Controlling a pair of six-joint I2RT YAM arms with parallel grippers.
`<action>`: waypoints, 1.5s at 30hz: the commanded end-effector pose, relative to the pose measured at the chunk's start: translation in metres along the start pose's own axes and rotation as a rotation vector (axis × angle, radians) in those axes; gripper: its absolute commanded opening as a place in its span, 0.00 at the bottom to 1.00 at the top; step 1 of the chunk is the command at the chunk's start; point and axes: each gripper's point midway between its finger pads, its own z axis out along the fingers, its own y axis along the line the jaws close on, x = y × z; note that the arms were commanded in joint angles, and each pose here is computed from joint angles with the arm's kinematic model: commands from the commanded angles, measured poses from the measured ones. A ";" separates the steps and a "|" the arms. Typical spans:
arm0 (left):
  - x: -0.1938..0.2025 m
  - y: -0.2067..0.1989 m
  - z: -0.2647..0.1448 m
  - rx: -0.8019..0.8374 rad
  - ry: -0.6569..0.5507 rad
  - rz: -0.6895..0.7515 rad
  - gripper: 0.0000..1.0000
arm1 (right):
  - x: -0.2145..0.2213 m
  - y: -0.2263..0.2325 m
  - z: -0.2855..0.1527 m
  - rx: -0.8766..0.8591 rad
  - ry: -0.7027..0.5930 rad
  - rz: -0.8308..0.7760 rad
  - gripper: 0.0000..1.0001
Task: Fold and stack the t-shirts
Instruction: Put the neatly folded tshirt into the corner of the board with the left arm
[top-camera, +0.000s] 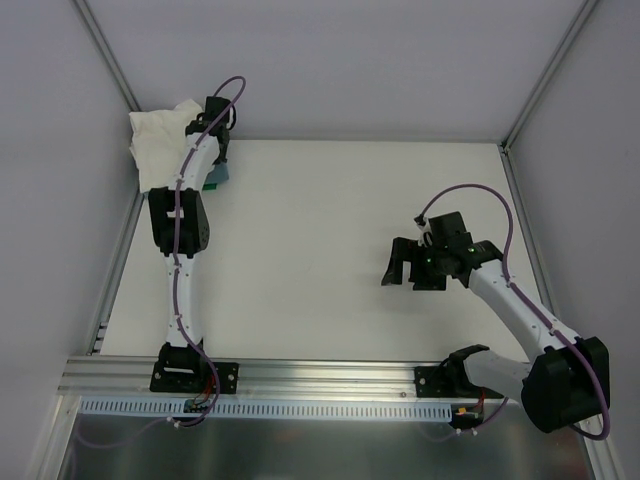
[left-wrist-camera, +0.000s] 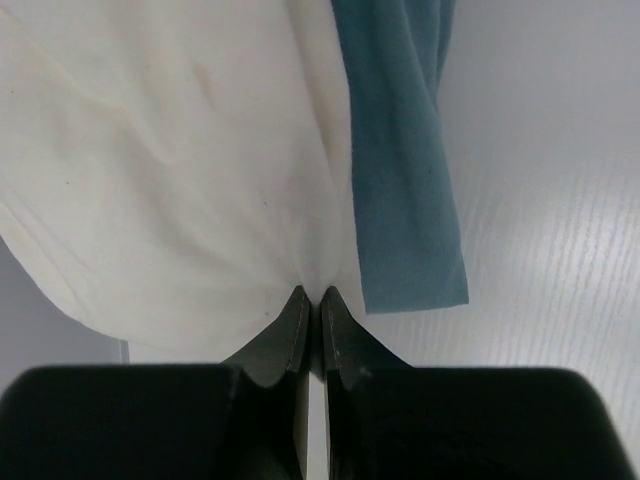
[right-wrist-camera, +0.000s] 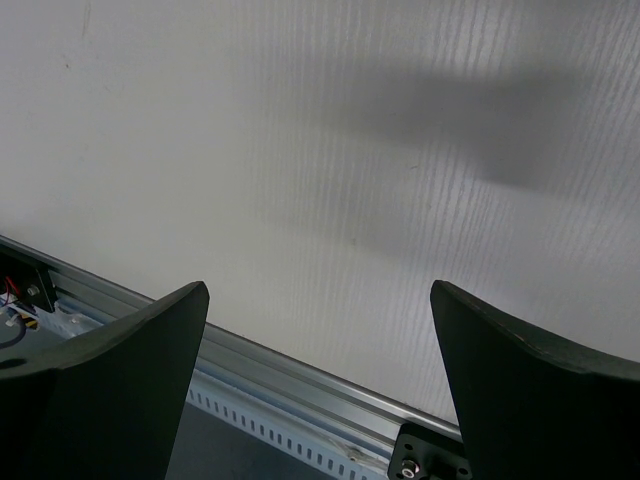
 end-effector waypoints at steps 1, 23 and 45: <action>-0.042 -0.002 -0.052 0.044 -0.123 -0.001 0.00 | 0.000 0.000 0.000 -0.013 -0.005 -0.007 1.00; -0.032 -0.027 -0.064 0.079 -0.112 -0.033 0.99 | 0.005 -0.001 -0.003 -0.016 -0.005 -0.006 0.99; 0.098 -0.023 -0.153 0.285 0.099 -0.433 0.99 | 0.012 0.014 -0.049 -0.056 -0.095 0.011 1.00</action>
